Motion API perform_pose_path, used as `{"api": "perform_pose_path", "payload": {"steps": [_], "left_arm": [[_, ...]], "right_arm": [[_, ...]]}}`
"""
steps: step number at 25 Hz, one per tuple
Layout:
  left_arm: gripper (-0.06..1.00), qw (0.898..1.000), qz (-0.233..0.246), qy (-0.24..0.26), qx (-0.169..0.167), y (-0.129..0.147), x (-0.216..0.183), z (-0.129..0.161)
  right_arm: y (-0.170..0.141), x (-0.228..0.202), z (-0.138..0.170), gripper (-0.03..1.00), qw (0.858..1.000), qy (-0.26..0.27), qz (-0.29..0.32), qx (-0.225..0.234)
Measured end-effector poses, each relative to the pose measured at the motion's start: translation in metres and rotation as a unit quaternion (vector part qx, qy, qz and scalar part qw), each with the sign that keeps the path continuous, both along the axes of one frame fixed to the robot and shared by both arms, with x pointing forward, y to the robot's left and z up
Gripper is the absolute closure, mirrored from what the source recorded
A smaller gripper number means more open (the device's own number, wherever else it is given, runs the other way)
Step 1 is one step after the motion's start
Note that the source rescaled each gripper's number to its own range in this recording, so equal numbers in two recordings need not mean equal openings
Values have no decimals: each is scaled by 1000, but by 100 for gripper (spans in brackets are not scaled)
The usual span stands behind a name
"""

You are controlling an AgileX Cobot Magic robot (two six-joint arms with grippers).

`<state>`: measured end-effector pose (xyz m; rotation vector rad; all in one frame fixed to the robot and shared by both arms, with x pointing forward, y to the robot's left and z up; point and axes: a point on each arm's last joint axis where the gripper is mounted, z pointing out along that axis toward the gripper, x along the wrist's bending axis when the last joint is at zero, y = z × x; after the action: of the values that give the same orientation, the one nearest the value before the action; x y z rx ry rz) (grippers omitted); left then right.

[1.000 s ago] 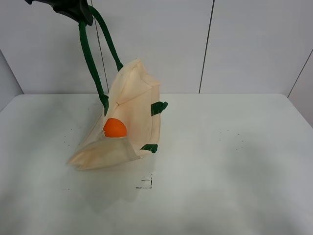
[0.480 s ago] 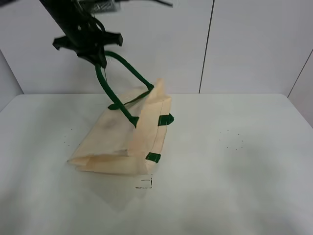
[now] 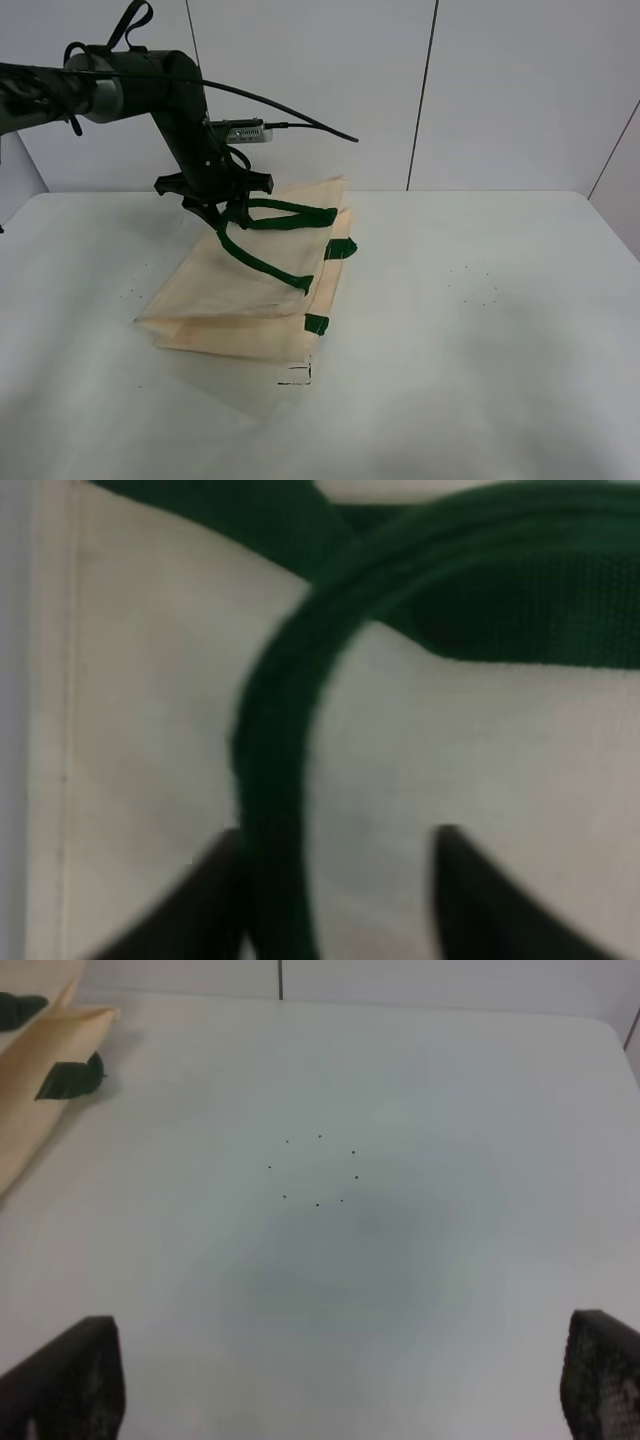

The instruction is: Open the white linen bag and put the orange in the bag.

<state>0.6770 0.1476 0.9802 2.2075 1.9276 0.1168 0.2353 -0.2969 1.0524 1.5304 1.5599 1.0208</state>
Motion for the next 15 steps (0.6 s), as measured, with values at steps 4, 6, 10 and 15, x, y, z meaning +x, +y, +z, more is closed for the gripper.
{"api": "perform_pose_path", "payload": {"steps": [4, 6, 10, 15], "left_arm": [[9, 1000, -6, -7, 18, 3, 1, 0], [6, 999, -11, -11, 47, 8, 2, 0], [4, 997, 10, -5, 71, 28, 6, 0], [4, 996, 72, 13, 58, 85, 16, 0]], "right_arm": [[0, 0, 0, -3, 1000, 0, 0, 0], [0, 0, 0, -3, 1000, 0, 0, 0], [0, 0, 0, -3, 1000, 0, 0, 0], [0, 0, 0, -3, 1000, 0, 0, 0]]}}
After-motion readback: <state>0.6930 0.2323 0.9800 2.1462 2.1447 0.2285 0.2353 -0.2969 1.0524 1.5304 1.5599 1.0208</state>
